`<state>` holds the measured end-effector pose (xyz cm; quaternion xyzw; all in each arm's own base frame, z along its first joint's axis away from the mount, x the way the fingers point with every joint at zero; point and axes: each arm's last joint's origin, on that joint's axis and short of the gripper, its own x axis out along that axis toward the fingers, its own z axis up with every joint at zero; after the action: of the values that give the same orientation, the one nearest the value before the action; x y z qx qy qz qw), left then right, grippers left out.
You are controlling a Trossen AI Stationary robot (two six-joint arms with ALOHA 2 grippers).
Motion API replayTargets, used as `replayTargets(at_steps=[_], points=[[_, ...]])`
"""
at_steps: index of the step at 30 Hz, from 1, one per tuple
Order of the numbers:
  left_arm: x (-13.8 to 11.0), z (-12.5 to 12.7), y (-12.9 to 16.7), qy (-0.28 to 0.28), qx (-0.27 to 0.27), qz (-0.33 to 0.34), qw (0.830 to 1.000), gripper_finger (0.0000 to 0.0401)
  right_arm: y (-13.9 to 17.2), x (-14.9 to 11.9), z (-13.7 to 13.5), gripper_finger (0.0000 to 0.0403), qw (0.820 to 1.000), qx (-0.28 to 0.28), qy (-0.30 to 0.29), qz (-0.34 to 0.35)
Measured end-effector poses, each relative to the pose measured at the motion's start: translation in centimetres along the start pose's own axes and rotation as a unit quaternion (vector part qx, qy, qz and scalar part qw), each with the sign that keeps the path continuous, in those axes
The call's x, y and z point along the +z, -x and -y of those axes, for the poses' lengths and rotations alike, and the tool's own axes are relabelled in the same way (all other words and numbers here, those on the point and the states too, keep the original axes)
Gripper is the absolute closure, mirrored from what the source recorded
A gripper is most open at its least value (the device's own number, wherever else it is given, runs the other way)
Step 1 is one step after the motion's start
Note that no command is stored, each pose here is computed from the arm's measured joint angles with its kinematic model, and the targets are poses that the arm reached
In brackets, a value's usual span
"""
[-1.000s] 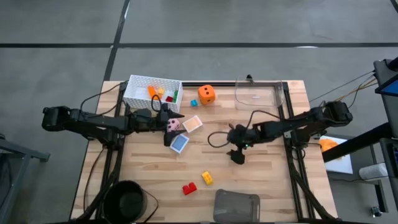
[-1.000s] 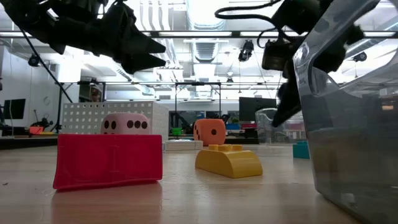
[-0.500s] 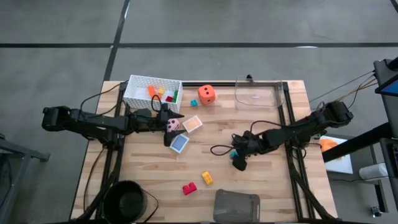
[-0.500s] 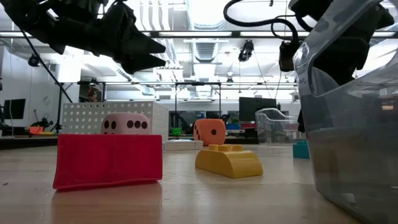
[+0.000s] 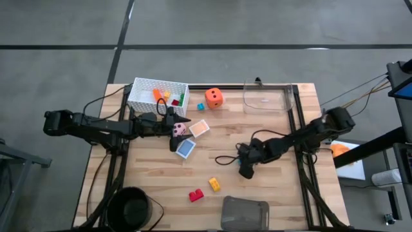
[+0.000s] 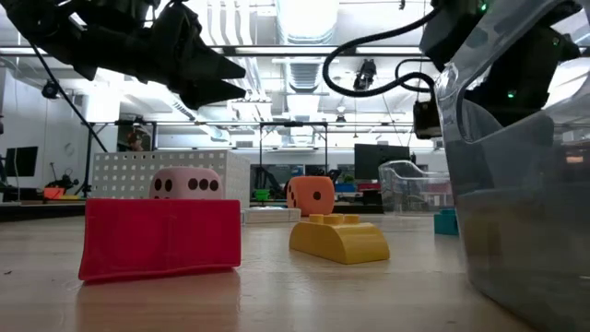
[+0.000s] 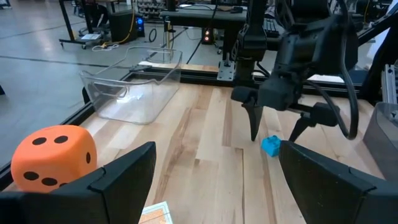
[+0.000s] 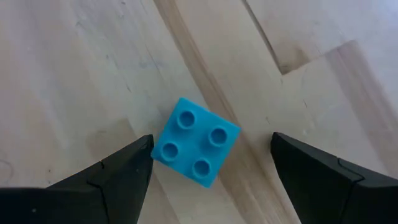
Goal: Pick & Place Toys
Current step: Put the bottom small blue game piece into the white bin
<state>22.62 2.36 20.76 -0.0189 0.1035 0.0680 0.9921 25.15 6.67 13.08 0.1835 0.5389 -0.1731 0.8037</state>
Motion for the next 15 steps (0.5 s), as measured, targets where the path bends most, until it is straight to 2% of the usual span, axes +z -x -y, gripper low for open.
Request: replayTargets(at_steps=[8,11,15], points=[[-0.05,0.0,0.0,0.0,0.0,-0.002,1.0,0.0059,-0.42,0.33,-0.7,0.0091,0.999,-0.02,0.024,-0.008],[-0.07,0.0,0.0,0.0,0.0,-0.003,1.0,0.0059,-0.48,0.44,-0.89,0.0125,0.999,-0.018,0.03,-0.007],[-0.08,0.0,0.0,0.0,0.0,-0.004,1.0,0.0059,-0.54,0.5,-1.0,0.0199,0.999,-0.013,0.033,-0.006]])
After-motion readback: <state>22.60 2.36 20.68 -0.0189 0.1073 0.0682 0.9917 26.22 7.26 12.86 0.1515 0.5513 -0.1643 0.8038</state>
